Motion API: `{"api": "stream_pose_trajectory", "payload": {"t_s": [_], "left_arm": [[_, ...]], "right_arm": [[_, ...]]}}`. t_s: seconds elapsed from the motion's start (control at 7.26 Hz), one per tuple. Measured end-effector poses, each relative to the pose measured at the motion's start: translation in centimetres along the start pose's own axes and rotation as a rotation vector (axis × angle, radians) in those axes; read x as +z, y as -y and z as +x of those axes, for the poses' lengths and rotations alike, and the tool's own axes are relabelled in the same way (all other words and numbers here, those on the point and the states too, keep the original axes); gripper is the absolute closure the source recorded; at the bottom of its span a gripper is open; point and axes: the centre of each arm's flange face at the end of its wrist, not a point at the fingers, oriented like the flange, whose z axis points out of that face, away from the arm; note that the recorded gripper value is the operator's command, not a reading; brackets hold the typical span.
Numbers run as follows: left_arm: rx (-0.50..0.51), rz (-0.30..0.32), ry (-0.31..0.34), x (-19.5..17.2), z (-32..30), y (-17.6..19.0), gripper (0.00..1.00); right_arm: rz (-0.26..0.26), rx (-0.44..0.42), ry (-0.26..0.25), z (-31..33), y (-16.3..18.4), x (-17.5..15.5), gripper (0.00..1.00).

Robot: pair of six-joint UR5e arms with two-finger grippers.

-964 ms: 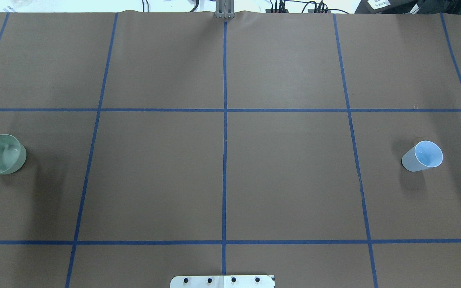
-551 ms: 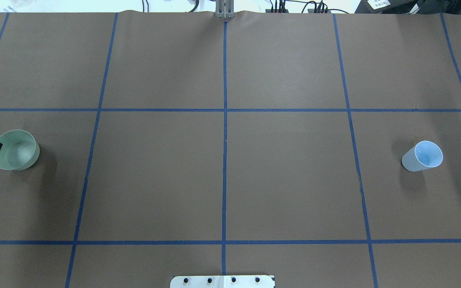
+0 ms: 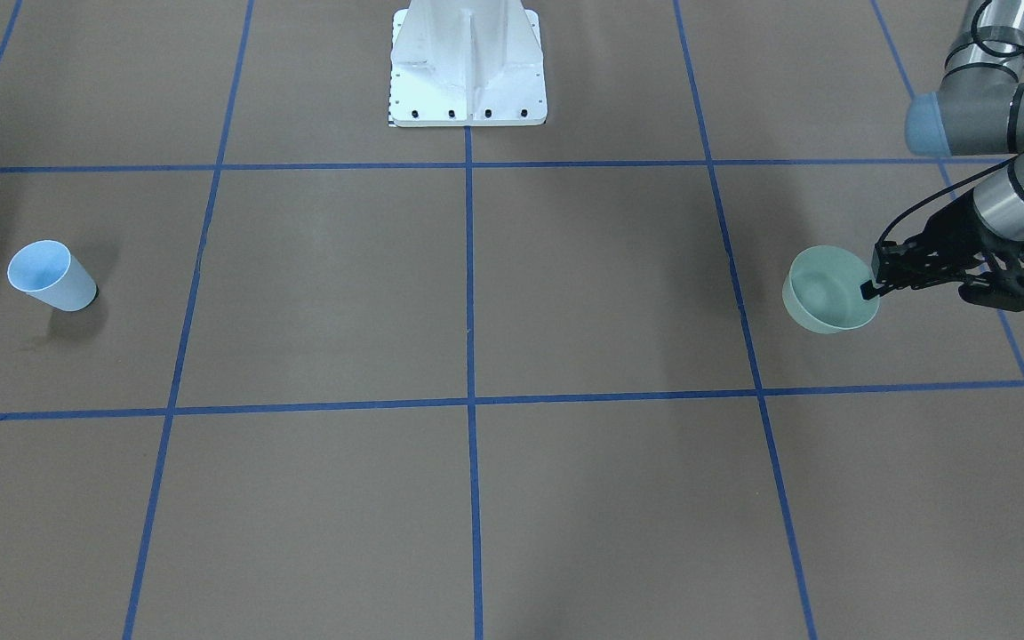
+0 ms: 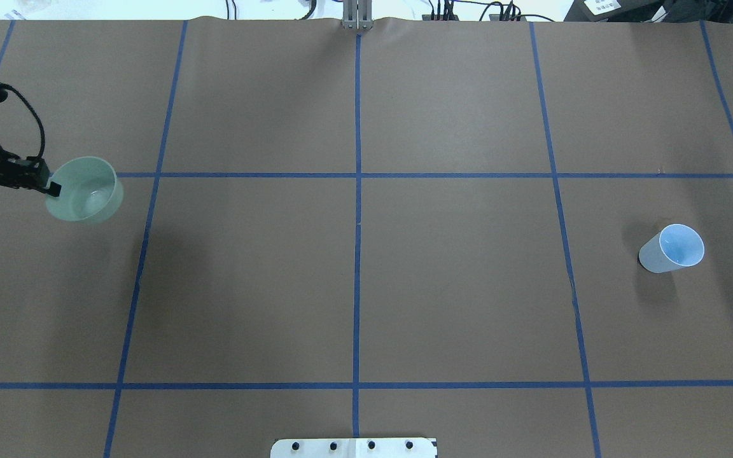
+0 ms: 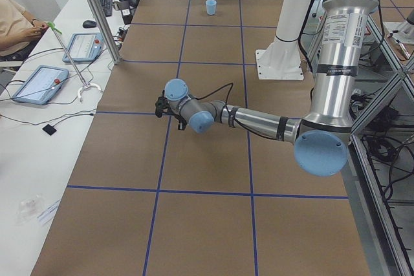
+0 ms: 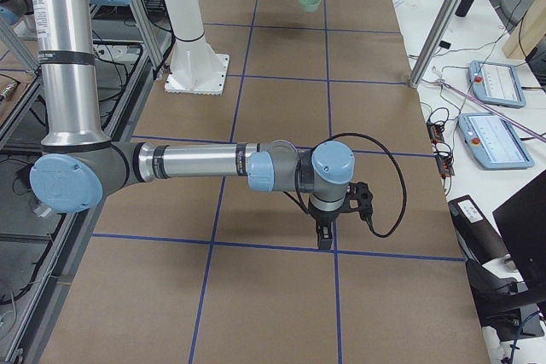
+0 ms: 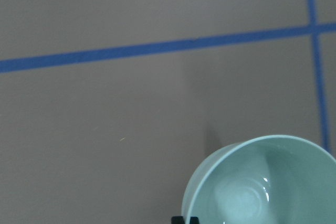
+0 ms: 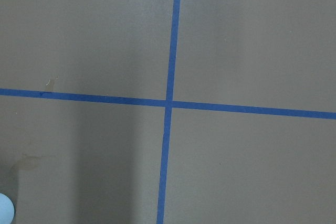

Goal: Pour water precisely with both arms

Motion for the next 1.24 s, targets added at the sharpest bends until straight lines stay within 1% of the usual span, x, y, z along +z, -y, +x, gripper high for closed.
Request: {"api": "stream_pose_trajectory", "payload": {"t_s": [0.14, 0.28, 0.55, 0.83, 0.96, 1.1, 1.24], "left_arm": [[-0.035, -0.004, -0.021, 0.8, 4.6, 1.1, 1.0], [-0.07, -0.011, -0.033, 2.5, 9.9, 1.6, 1.0], [-0.13, -0.013, -0.011, 6.5, 21.0, 1.3, 1.0], [-0.163, -0.022, 0.027, 10.3, 32.2, -0.9, 1.0], [-0.171, -0.024, 0.041, 12.3, 36.4, -2.1, 1.0], [-0.178, -0.023, 0.056, 14.4, 39.8, -3.0, 1.0], [-0.177, -0.019, 0.069, 16.1, 41.8, -3.5, 0.95]], "right_arm": [[0.0, 0.0, 0.003, 0.0, 0.0, 0.0, 0.0], [0.0, 0.0, 0.005, -0.1, 0.0, 0.0, 0.0], [0.002, -0.002, 0.008, -0.2, 0.1, -0.1, 0.0], [0.006, -0.003, 0.017, -0.4, 0.0, -0.3, 0.0], [0.006, -0.003, 0.019, -0.5, 0.0, -0.3, 0.0], [0.006, -0.004, 0.02, -0.5, 0.0, -0.3, 0.0], [0.007, -0.004, 0.02, -0.5, 0.0, -0.3, 0.0]]}}
